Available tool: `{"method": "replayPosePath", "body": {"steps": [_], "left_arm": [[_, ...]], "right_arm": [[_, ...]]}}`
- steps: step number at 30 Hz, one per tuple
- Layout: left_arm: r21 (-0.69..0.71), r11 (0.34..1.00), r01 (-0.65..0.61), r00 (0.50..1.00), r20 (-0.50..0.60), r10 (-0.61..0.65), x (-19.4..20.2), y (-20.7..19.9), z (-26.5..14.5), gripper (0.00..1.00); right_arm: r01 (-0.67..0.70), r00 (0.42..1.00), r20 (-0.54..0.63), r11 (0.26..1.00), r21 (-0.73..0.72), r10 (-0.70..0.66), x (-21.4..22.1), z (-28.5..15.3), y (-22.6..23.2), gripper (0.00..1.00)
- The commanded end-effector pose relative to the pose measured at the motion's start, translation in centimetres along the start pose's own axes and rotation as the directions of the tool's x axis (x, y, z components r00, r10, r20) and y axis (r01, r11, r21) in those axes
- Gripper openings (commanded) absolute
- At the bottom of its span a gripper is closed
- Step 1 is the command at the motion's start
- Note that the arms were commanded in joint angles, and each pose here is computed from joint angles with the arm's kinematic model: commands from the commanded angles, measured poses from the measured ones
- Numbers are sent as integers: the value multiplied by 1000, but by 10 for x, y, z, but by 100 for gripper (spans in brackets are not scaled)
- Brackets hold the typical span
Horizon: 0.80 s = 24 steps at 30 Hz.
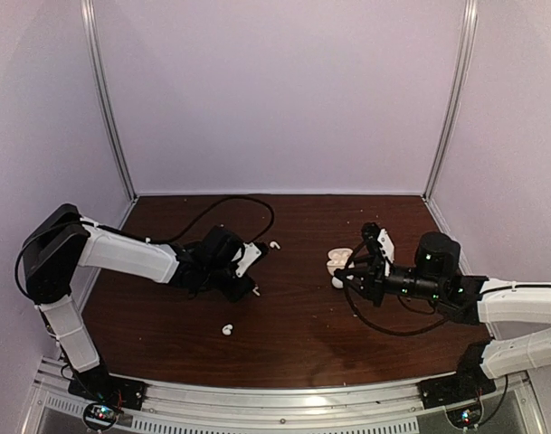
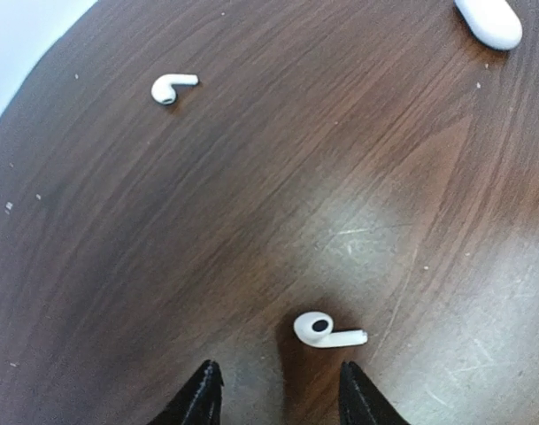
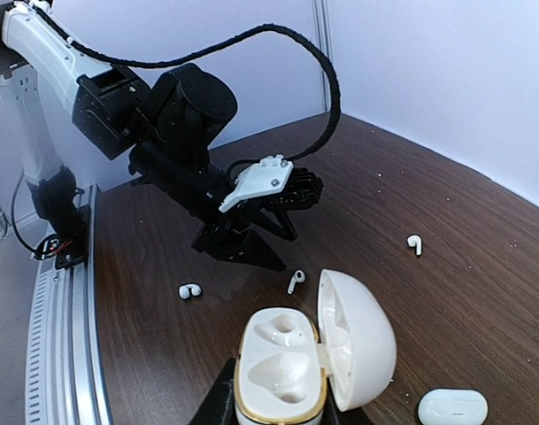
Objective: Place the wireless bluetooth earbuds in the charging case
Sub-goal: Place the right earbud at the center of the board, then adjust the right earbud at the center of the board.
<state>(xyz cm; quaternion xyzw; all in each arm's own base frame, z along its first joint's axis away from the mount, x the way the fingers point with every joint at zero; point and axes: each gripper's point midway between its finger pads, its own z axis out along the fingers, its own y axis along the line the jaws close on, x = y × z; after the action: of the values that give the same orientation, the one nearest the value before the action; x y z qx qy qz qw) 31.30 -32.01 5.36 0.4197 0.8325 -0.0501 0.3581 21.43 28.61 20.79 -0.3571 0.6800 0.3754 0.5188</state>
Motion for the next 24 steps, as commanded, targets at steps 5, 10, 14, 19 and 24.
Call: {"method": "replayPosePath", "body": {"steps": [5,10,14,19,24], "left_arm": [[214,889,405,914,-54,-403,-32,-15,-9,48],[103,873,476,878,-106,-466,-24,-11,-2,66],[58,878,475,875,-138,-464,-16,-11,7,69],[14,902,431,893,-147,-425,-11,-15,16,69],[-24,902,431,888,-165,-429,-6,-14,26,67]], "right_arm": [[-16,1000,24,1000,19,15,-8,-3,-5,3],[-20,999,35,1000,16,20,-9,-4,-5,3],[-19,999,32,1000,9,18,-9,-4,-5,3],[-20,999,38,1000,10,20,-10,-5,-6,3],[-26,999,38,1000,4,26,-9,-4,-5,3]]}}
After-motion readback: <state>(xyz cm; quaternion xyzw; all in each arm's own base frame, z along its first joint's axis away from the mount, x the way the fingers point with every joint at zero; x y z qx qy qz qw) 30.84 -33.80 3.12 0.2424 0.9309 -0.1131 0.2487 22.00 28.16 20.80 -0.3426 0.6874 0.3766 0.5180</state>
